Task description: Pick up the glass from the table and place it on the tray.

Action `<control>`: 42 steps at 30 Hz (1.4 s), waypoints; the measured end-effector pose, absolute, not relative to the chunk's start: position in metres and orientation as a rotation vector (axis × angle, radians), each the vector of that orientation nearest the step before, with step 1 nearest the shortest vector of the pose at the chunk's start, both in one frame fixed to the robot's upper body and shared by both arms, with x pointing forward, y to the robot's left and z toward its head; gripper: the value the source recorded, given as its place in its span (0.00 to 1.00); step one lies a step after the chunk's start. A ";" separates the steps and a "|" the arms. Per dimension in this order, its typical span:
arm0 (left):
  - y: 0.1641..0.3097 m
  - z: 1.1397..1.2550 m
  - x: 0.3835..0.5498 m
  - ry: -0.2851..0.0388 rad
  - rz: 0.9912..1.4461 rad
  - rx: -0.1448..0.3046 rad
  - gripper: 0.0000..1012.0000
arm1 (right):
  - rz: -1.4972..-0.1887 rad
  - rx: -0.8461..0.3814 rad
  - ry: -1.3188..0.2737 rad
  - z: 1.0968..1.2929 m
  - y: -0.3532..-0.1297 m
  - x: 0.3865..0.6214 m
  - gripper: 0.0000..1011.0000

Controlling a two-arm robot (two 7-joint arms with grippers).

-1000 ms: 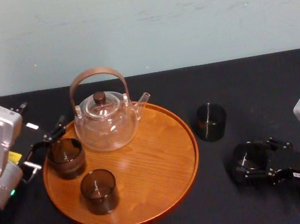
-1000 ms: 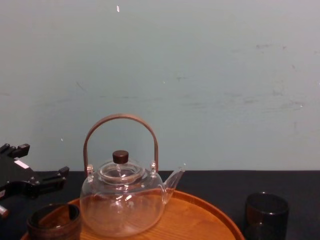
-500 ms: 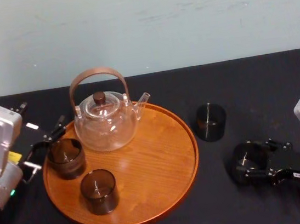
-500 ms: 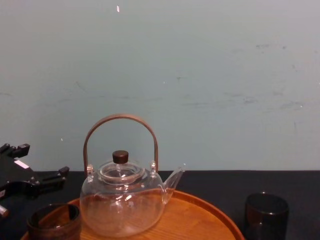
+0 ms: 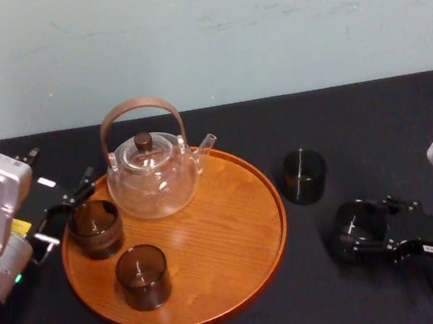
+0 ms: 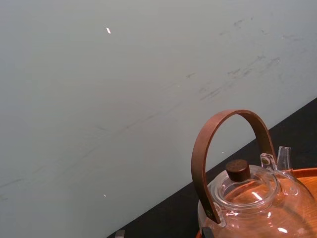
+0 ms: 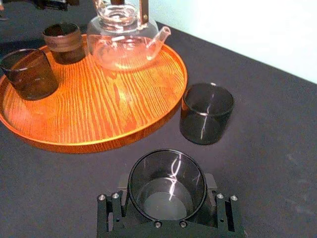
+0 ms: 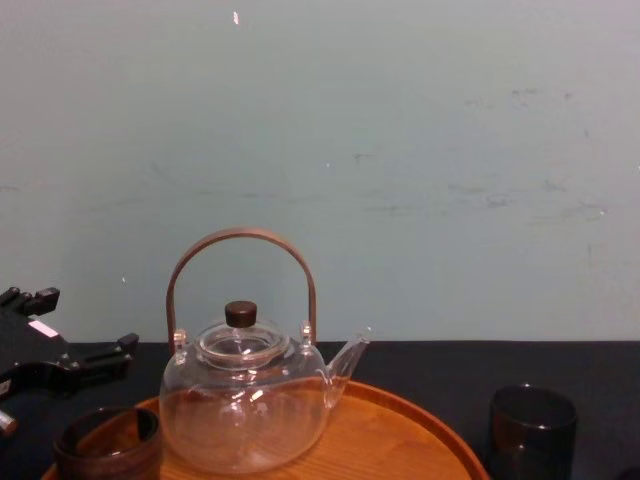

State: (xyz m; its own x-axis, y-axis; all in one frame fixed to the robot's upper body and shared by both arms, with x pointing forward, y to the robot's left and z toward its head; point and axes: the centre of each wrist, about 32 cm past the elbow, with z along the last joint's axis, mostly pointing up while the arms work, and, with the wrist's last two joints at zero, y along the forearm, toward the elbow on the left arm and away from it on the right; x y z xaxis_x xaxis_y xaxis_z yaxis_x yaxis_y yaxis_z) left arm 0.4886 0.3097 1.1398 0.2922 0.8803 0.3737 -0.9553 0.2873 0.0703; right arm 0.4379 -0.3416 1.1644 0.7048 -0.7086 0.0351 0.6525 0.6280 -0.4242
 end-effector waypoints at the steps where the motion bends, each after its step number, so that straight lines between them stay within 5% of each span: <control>1: 0.310 1.140 0.489 -0.285 1.248 0.304 0.99 | -0.781 -0.427 0.136 1.166 -0.341 0.438 0.89; 17: 0.310 1.140 0.489 -0.285 1.248 0.304 0.99 | -0.690 -0.365 0.037 1.191 -0.324 0.462 0.89; 42: 0.310 1.140 0.489 -0.285 1.248 0.304 0.99 | -0.537 -0.317 -0.015 1.190 -0.269 0.500 0.89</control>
State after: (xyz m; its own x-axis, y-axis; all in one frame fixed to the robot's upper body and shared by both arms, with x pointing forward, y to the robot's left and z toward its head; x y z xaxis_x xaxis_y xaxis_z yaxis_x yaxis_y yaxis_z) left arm 0.4886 0.3097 1.1398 0.2923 0.8803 0.3737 -0.9552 0.2874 0.0703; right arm 0.5003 -0.2686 1.1897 0.8603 -0.5005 0.0965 0.5051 0.8119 -0.2928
